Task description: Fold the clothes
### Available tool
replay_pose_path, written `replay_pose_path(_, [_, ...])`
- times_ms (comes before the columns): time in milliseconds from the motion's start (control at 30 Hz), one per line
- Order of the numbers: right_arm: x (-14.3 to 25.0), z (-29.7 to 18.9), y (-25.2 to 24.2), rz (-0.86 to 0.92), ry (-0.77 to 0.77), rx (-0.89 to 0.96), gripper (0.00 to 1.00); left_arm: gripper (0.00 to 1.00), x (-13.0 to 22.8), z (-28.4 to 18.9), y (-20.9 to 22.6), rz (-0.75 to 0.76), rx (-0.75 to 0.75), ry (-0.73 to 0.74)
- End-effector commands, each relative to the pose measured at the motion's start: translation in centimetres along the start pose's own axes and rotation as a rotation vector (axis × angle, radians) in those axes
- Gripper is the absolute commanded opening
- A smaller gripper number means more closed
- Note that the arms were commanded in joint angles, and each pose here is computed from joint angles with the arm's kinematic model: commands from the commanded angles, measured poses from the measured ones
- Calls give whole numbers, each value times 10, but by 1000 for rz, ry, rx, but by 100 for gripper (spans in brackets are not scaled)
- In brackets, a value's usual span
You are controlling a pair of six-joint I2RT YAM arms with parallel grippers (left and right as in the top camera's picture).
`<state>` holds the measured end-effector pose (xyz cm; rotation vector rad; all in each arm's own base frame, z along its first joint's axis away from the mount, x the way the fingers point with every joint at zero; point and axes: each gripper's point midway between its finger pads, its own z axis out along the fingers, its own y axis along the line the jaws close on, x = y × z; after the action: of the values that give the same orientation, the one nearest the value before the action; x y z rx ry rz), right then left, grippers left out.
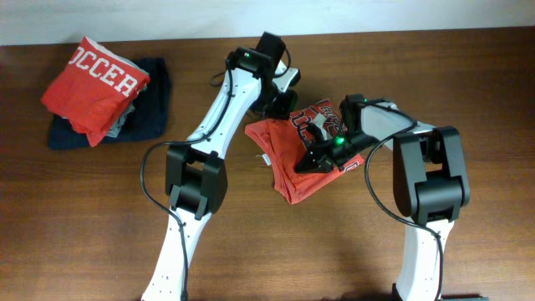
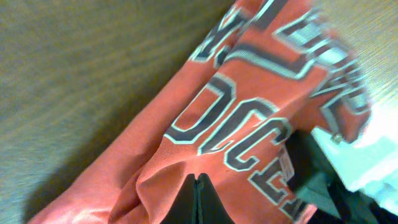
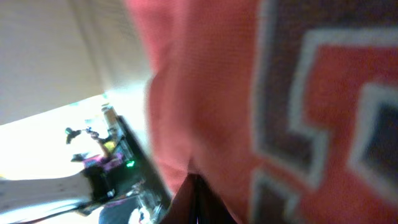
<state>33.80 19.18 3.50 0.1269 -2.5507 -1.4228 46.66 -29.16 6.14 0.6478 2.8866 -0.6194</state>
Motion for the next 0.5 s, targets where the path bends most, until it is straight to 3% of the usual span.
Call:
replay_pose_path(0, [-14, -29, 49, -152, -64, -67, 4, 1, -13, -28, -3, 34, -32, -67])
replay_pose_path(233, [-24, -78, 16, -119, -139, 236, 4, 1, -3, -2, 23, 10, -107, -17])
replay_pose_path(467, [-25, -108, -31, -45, -174, 386, 4, 1, 8, 26, 52, -30, -144, 43])
